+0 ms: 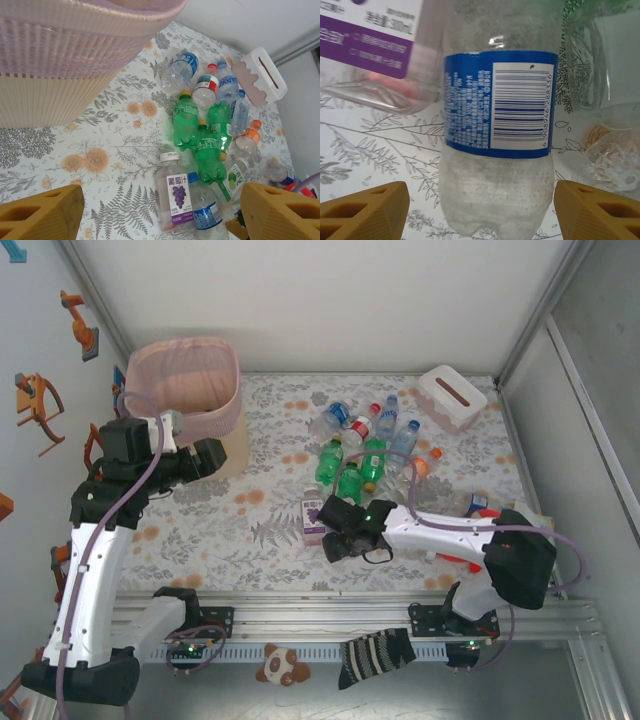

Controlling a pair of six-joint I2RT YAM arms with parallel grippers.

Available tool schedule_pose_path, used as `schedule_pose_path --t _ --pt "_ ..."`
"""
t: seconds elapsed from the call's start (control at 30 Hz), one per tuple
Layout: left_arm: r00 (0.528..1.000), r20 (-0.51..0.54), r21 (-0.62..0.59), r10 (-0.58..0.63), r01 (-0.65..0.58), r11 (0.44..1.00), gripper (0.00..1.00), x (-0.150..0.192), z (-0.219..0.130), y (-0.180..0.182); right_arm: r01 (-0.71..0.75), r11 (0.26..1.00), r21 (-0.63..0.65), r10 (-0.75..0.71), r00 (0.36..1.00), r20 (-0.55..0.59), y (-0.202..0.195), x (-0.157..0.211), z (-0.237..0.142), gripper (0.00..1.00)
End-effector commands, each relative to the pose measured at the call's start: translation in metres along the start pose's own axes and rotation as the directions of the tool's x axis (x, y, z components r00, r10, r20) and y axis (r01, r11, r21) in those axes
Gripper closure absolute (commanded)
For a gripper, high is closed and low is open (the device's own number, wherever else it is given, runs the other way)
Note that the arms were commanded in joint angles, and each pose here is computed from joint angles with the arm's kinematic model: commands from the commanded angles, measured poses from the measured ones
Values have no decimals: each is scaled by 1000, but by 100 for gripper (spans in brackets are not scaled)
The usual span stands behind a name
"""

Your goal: Put the plastic bottles in the bin

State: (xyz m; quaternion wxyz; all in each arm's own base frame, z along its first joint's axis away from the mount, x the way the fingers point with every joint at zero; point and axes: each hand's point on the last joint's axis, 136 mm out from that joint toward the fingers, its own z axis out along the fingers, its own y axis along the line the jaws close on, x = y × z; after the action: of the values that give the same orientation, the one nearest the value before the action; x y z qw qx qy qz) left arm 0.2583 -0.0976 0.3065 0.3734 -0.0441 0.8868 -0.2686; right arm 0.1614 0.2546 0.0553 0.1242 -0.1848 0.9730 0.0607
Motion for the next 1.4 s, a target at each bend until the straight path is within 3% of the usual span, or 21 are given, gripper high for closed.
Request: schedule_pose_path --t 0.0,0.33,0.7,1.0,1.2,1.37 --pt "1000 -6 30 -12 12 999 19 1 4 -5 -29 999 39 29 1000 12 -6 1 13 24" --pt "1000 -9 36 -24 24 999 19 0 7 -5 -43 997 66 45 999 -29 -9 12 39 29" --pt "1000 -10 44 -23 24 999 19 -1 9 -7 -49 995 82 50 999 -16 -14 12 26 39" --pt "999 2 99 -33 32 995 19 -6 10 -18 -45 998 44 43 998 56 -14 5 -21 43" --pt "999 40 254 -27 16 967 18 -13 5 -46 -38 998 -50 47 980 192 -9 -13 -69 45" --pt "995 98 424 -8 -35 905 18 -21 -7 -78 14 985 -175 53 925 377 1 -39 -122 46"
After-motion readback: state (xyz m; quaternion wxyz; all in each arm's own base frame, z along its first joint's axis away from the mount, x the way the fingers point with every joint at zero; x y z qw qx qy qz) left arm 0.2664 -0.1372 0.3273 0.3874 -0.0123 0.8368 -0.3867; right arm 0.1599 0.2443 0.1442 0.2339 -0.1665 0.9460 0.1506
